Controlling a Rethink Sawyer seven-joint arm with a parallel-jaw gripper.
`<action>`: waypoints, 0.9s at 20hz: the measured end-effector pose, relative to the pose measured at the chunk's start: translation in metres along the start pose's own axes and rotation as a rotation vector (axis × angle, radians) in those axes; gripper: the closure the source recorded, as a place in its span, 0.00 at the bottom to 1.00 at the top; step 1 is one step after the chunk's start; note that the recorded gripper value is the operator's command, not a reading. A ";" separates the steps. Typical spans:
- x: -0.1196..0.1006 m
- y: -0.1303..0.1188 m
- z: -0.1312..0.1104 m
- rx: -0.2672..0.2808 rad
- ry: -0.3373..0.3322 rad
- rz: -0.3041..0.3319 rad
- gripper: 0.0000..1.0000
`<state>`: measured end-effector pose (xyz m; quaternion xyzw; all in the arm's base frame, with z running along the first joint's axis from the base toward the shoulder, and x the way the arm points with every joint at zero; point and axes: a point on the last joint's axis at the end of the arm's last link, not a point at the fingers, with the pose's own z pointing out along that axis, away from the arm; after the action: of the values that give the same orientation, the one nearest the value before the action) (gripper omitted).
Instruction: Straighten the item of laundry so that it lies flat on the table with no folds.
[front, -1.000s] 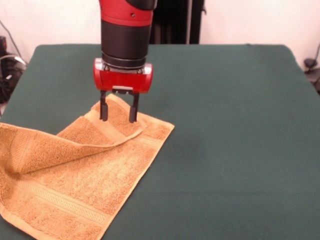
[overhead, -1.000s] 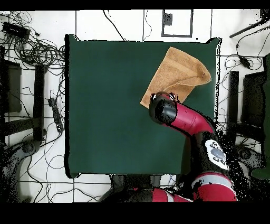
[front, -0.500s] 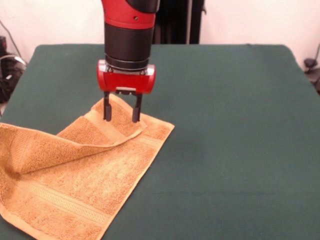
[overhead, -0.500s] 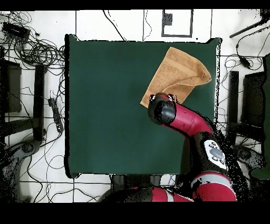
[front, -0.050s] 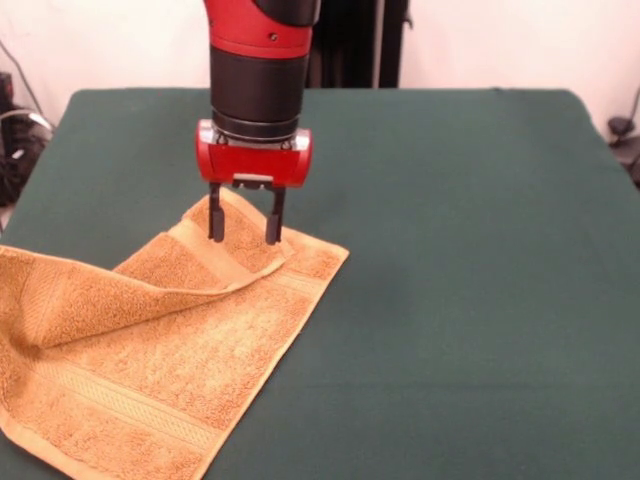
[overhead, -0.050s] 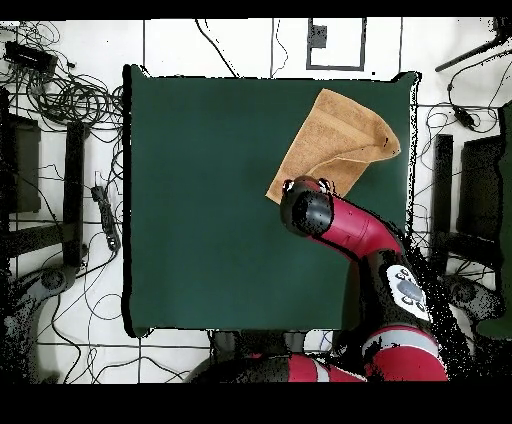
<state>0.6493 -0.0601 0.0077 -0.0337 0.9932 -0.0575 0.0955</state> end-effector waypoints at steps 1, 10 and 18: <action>0.000 0.000 0.000 0.000 0.000 0.000 0.00; 0.002 0.017 0.000 0.000 0.001 -0.052 0.00; 0.004 0.041 -0.001 -0.002 -0.001 -0.121 0.00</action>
<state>0.6432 -0.0197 0.0027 -0.0939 0.9894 -0.0622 0.0921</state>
